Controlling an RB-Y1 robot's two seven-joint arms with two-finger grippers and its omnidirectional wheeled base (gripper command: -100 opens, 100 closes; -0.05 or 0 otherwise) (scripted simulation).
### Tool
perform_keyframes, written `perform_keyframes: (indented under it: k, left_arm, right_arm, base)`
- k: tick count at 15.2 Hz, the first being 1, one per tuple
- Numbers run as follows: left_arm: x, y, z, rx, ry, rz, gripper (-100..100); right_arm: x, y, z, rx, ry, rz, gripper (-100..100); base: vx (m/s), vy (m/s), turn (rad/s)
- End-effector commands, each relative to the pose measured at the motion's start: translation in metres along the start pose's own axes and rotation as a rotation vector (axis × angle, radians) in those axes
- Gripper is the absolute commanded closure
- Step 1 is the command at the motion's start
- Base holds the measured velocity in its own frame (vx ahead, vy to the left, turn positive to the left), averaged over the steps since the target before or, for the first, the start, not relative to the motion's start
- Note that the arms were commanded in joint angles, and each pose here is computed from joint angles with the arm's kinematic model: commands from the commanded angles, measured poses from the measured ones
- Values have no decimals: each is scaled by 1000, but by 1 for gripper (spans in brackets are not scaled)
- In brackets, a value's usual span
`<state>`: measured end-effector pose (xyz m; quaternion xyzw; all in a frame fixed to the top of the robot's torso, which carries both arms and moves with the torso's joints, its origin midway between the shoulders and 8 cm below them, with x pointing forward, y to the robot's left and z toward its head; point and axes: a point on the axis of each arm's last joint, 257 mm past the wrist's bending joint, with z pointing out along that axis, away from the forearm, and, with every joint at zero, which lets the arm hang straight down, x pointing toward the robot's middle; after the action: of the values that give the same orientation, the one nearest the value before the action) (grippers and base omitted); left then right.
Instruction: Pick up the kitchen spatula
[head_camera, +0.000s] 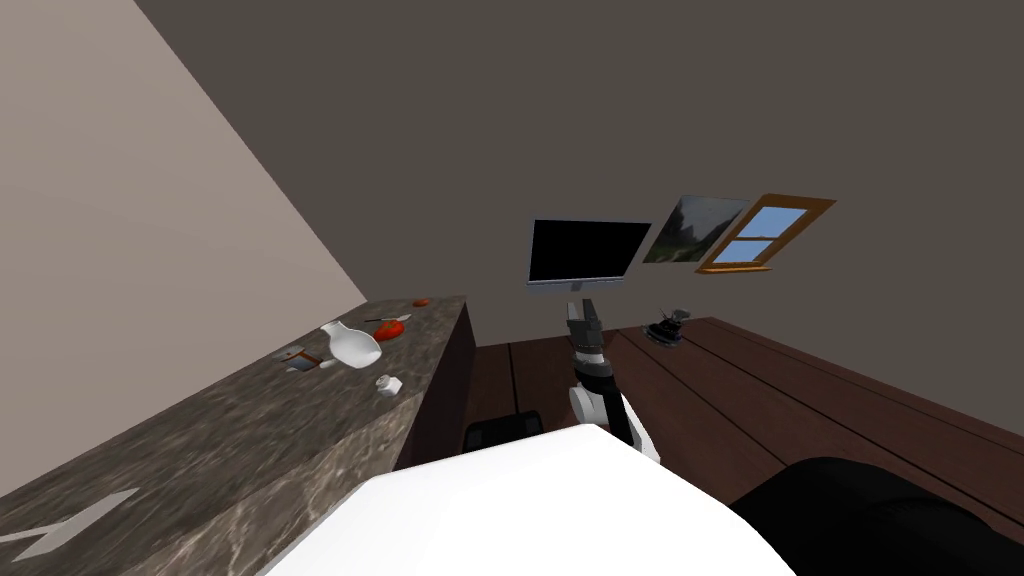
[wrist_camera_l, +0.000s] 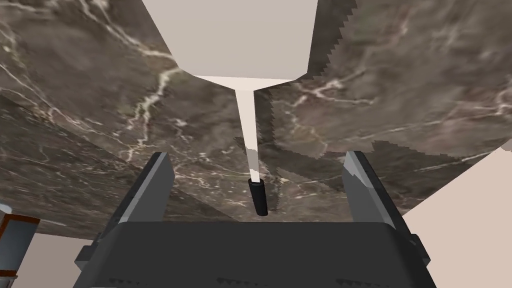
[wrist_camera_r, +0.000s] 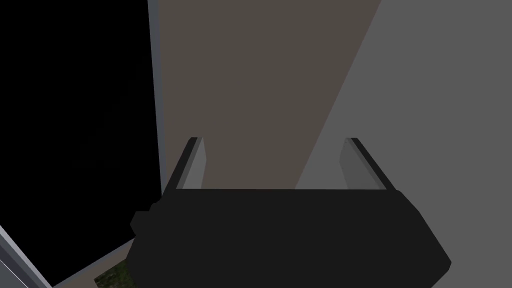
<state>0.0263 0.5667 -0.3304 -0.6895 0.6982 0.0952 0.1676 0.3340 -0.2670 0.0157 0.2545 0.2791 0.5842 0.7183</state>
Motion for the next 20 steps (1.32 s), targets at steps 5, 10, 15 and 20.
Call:
perform_keyframes:
  k: [5,10,15,20]
  left_arm:
    - [6,33,-5,-94,52,-9,-100]
    - [7,29,18,-77,42,-22,-100]
    - [7,29,16,-77,42,-22,100]
    - [5,29,-1,-81,44,-10,100]
  right_arm:
    - [0,0,0,0,0,0,0]
    - [0,0,0,0,0,0,0]
    - [0,0,0,0,0,0,0]
    - [0,0,0,0,0,0,0]
  base:
    - [81,21,-3]
    - [-13,9,-37]
    - [-17,3,-4]
    - [24,-6,37]
